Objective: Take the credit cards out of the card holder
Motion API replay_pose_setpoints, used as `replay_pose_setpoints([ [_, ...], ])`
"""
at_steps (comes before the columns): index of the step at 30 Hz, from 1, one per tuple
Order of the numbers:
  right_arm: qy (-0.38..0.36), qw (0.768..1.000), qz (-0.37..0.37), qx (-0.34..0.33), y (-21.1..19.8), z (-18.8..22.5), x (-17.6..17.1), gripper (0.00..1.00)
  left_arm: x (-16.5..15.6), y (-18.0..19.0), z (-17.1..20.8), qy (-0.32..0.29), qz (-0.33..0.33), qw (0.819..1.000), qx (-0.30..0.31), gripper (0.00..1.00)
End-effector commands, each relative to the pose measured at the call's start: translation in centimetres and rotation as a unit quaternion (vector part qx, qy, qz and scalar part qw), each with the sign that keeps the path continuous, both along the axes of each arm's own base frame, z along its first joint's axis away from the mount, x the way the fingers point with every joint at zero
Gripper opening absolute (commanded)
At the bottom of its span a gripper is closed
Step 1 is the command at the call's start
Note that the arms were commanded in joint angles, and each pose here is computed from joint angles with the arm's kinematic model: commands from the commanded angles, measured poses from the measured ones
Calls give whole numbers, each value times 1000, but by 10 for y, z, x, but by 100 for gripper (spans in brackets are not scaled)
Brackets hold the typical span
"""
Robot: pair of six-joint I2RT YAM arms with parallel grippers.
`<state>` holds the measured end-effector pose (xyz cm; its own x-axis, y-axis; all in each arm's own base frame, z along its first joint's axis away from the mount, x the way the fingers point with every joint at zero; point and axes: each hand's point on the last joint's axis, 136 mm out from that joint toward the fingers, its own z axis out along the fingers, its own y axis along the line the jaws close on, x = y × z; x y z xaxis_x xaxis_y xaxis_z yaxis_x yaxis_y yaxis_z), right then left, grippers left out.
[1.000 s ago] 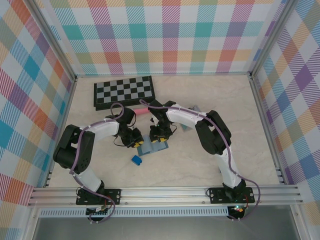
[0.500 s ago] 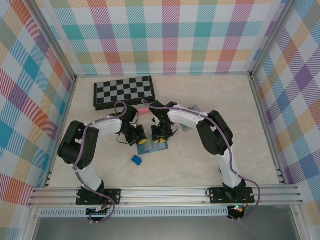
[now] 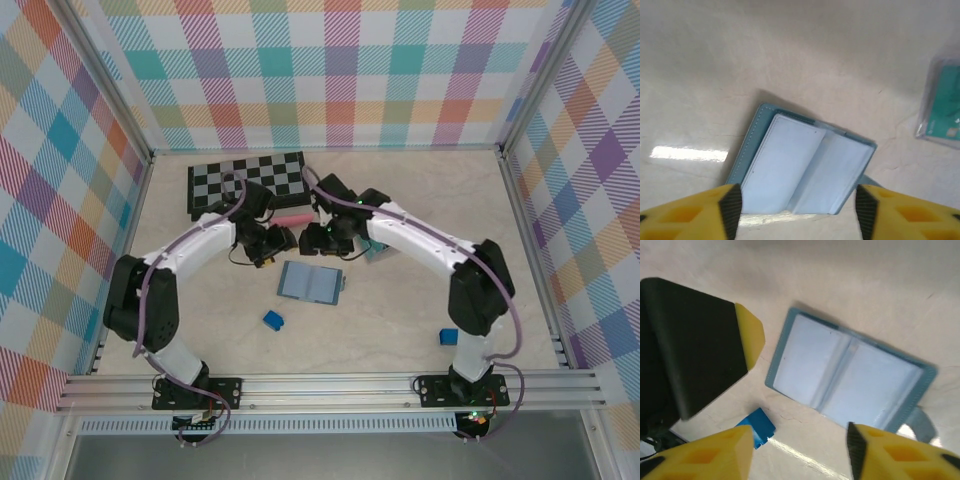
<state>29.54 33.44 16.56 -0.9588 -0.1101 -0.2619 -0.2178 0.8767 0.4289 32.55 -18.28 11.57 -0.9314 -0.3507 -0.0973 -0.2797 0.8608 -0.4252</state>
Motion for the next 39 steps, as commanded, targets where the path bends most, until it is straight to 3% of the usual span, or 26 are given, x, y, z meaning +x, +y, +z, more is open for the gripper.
replay_pose_setpoints([
  [1,-68,996,-55,-35,-39,27,23,63,-2,32,43,-45,14,997,53,76],
  [4,-146,982,-100,-74,-82,51,42,74,4,58,70,-97,32,991,87,88],
  [7,-216,957,-150,-122,-133,72,56,91,9,91,93,-167,55,973,147,100],
  [9,-253,939,-183,-146,-167,83,64,100,9,112,100,-210,71,958,182,100],
  [14,-297,894,-275,-191,-252,90,74,100,8,149,108,-272,111,924,245,100],
  [18,-296,865,-335,-227,-309,71,76,100,6,169,105,-292,120,901,297,100],
  [23,-299,849,-359,-248,-341,37,75,100,10,173,92,-349,91,873,328,100],
  [29,-295,878,-296,-232,-335,-20,82,100,7,188,71,-412,93,824,378,100],
  [39,-378,875,-229,-196,-316,-51,86,100,17,195,10,-398,75,842,357,100],
])
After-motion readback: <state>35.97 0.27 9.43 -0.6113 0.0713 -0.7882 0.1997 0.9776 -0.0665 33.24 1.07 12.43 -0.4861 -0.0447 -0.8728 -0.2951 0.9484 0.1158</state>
